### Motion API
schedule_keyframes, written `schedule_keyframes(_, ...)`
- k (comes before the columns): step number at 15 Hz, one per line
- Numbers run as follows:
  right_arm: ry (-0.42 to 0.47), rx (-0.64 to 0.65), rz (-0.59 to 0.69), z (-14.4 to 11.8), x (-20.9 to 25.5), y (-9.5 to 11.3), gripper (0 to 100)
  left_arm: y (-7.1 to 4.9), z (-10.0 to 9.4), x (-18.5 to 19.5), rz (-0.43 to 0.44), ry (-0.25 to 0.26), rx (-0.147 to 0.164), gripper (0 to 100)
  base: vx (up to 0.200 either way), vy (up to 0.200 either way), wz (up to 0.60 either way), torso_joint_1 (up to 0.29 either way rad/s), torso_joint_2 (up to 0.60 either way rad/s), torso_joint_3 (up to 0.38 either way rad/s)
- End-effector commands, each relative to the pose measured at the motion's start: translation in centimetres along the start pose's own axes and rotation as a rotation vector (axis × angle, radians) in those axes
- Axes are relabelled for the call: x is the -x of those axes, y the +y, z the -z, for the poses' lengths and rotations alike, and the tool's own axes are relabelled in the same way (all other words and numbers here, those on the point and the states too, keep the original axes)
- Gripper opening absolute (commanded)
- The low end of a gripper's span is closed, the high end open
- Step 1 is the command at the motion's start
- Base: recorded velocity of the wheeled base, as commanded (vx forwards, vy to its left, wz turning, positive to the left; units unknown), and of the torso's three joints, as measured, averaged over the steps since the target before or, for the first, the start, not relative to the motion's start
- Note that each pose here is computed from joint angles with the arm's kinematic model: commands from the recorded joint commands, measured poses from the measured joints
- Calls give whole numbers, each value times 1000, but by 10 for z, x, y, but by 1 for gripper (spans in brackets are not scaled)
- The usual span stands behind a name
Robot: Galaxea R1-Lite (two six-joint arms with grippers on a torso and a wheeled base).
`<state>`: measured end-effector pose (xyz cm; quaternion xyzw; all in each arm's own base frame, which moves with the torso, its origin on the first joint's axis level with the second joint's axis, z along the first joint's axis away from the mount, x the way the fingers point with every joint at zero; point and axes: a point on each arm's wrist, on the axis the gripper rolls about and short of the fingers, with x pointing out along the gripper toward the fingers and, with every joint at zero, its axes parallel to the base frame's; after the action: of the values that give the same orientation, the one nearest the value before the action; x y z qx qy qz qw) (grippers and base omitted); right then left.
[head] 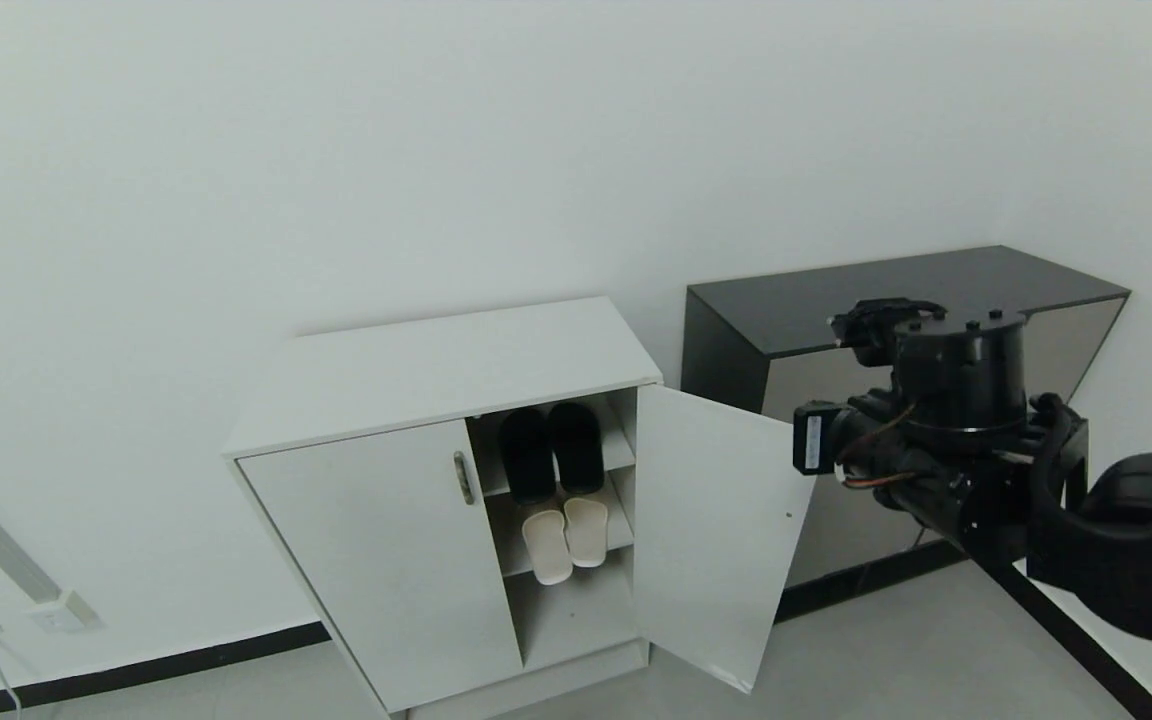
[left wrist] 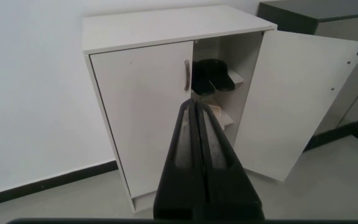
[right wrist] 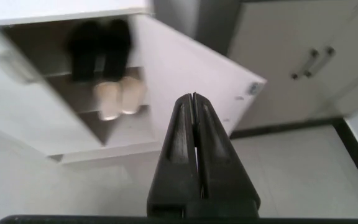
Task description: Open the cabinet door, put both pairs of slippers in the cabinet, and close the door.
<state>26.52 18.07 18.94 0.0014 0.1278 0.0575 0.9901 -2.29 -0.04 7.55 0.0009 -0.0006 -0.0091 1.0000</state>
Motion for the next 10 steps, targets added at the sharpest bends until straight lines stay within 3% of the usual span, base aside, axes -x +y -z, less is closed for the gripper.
schedule_keyframes(1,29,-19,28,-3,-36,-17,0,0,0,0,0,1,0,0,0,0,0,0,0,0)
schedule_keyframes(6,55,-63,64,-6,-108,-49,0,0,0,0,0,1,0,0,0,0,0,0,0,0)
schedule_keyframes(10,75,-107,46,2,-145,-57,0,0,0,0,0,1,0,0,0,0,0,0,0,0)
